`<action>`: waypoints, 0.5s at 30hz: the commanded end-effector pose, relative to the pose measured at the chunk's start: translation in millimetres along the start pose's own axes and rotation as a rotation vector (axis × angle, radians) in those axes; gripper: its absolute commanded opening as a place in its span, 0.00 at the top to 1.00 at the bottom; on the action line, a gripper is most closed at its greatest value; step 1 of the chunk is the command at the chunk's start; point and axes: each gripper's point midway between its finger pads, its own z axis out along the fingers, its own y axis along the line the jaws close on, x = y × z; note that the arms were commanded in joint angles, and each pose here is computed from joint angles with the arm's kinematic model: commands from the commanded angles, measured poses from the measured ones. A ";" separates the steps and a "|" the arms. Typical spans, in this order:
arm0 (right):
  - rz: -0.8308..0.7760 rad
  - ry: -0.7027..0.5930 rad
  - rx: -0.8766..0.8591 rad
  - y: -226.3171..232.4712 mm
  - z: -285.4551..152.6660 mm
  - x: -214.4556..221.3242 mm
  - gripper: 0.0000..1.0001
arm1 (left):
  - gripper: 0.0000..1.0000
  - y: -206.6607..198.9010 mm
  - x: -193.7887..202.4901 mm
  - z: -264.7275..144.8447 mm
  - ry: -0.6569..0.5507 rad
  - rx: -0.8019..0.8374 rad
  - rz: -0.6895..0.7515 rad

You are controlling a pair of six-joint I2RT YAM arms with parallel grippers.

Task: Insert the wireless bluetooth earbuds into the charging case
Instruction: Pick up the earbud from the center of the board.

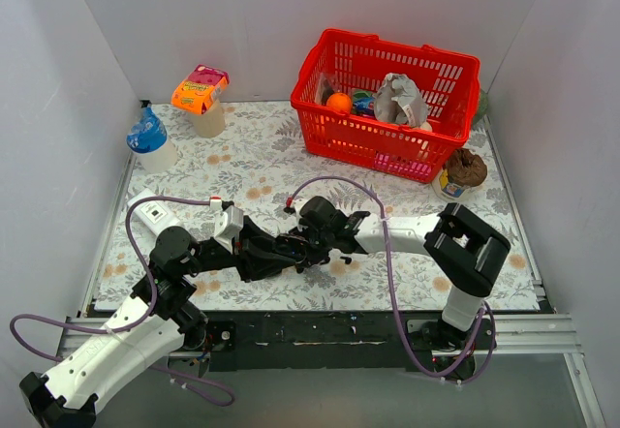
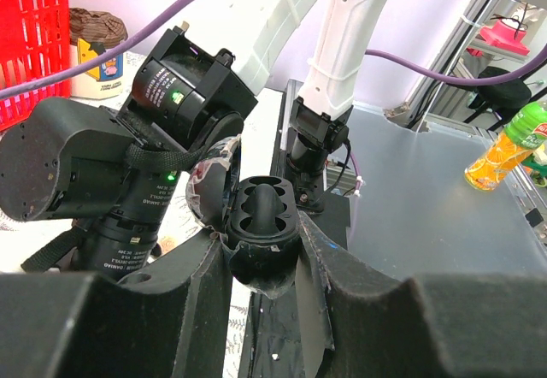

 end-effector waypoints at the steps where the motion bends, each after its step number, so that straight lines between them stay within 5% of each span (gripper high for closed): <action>1: -0.007 0.055 0.007 1.6 6.7 13.3 0.67 | 1.00 -1.0 -4.6 -0.2 -0.010 -0.003 0.016; 8: 0.001 0.057 0.002 3.8 6.6 15.3 0.80 | 1.00 -1.2 -4.1 0.2 -0.008 0.000 0.013; 12: 0.001 0.044 -0.004 6.2 2.1 12.4 0.97 | 1.00 -0.5 -3.5 0.5 -0.006 -0.001 0.013; 15: 0.000 0.026 0.003 7.3 -5.3 6.2 0.99 | 1.00 0.2 -3.0 0.9 -0.006 -0.003 0.009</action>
